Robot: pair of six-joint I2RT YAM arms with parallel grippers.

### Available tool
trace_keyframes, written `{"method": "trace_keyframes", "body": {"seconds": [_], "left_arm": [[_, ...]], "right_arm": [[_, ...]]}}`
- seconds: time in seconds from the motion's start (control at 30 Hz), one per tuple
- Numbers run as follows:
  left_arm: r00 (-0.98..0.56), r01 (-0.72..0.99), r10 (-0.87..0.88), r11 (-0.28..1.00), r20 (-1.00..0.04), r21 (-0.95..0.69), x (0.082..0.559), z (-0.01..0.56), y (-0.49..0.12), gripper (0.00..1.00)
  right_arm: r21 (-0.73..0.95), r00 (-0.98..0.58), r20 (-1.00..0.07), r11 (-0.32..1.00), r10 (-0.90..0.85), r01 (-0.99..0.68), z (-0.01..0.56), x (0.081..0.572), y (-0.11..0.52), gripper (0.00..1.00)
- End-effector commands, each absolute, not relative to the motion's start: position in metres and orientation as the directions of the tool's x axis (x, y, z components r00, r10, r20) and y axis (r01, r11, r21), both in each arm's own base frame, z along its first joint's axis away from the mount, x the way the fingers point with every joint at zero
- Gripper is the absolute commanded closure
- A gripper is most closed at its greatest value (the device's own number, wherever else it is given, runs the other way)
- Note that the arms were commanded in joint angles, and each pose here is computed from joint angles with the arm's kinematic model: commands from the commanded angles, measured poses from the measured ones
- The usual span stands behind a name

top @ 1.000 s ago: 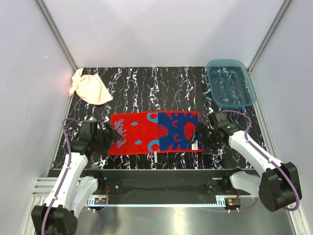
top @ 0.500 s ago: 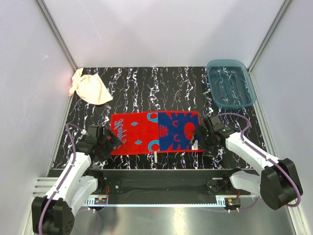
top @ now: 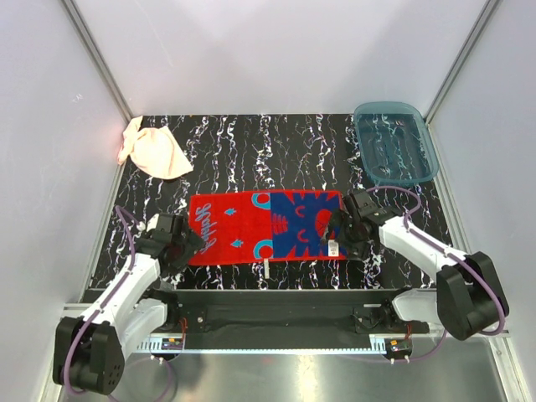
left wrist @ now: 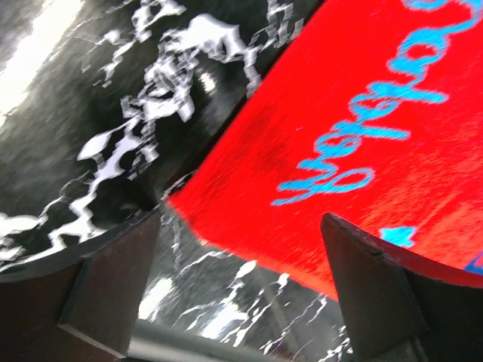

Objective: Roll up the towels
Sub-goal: Flatten the towel, then fold the towel

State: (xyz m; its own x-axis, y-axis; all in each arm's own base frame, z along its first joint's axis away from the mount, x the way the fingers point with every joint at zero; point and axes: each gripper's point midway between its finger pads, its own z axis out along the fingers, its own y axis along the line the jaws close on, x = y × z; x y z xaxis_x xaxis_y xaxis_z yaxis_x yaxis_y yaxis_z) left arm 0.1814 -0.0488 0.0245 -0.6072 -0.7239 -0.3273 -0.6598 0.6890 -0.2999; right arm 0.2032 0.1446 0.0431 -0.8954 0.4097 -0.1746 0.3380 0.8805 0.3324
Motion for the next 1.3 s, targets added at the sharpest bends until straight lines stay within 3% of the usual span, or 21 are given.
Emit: {"method": "trace_keyframes", "body": {"seconds": [0.0,0.03,0.13,0.17,0.23,0.3,0.4,0.63,0.8,1.13,1.2,1.27], "left_arm": [[-0.586,-0.657,-0.736,0.676,-0.34,-0.334,0.191,0.015,-0.051,0.18],[-0.584,-0.646,-0.733,0.68,-0.348,-0.348,0.196,0.017,-0.053,0.25],[-0.582,-0.635,-0.726,0.687,-0.367,-0.353,0.2,0.021,-0.052,0.65],[-0.578,-0.633,-0.723,0.69,-0.378,-0.35,0.201,0.023,-0.05,0.73],[-0.572,-0.632,-0.721,0.691,-0.392,-0.35,0.201,0.026,-0.048,0.87],[-0.569,-0.623,-0.719,0.694,-0.4,-0.361,0.203,0.029,-0.048,0.91],[-0.571,-0.624,-0.714,0.698,-0.405,-0.351,0.202,0.032,-0.046,0.94],[-0.585,-0.606,-0.695,0.717,-0.418,-0.343,0.202,0.036,-0.045,0.94],[-0.591,-0.597,-0.681,0.73,-0.432,-0.333,0.202,0.038,-0.043,0.94],[-0.583,-0.581,-0.677,0.734,-0.449,-0.352,0.204,0.047,-0.042,0.96],[-0.583,-0.578,-0.678,0.733,-0.448,-0.357,0.205,0.048,-0.042,0.96],[-0.585,-0.581,-0.678,0.734,-0.446,-0.353,0.206,0.049,-0.041,0.96]], "right_arm": [[0.372,-0.866,-0.226,0.861,0.445,0.346,0.053,0.214,0.142,0.0],[0.377,-0.854,-0.222,0.849,0.47,0.369,0.053,0.213,0.14,0.0],[0.37,-0.822,-0.241,0.831,0.517,0.414,0.053,0.209,0.127,0.0],[0.367,-0.812,-0.242,0.824,0.532,0.431,0.053,0.208,0.124,0.0],[0.357,-0.799,-0.248,0.819,0.547,0.45,0.052,0.206,0.118,0.0],[0.353,-0.794,-0.239,0.812,0.559,0.465,0.049,0.202,0.116,0.0],[0.357,-0.785,-0.205,0.791,0.585,0.496,0.039,0.194,0.117,0.02],[0.384,-0.765,-0.126,0.742,0.631,0.549,0.017,0.18,0.124,0.24],[0.361,-0.746,-0.153,0.74,0.648,0.568,0.01,0.183,0.117,0.43],[0.347,-0.718,-0.215,0.739,0.662,0.577,0.015,0.2,0.111,0.69],[0.338,-0.719,-0.234,0.748,0.654,0.571,0.019,0.205,0.11,0.78],[0.33,-0.719,-0.252,0.756,0.648,0.566,0.022,0.208,0.107,0.96]]}}
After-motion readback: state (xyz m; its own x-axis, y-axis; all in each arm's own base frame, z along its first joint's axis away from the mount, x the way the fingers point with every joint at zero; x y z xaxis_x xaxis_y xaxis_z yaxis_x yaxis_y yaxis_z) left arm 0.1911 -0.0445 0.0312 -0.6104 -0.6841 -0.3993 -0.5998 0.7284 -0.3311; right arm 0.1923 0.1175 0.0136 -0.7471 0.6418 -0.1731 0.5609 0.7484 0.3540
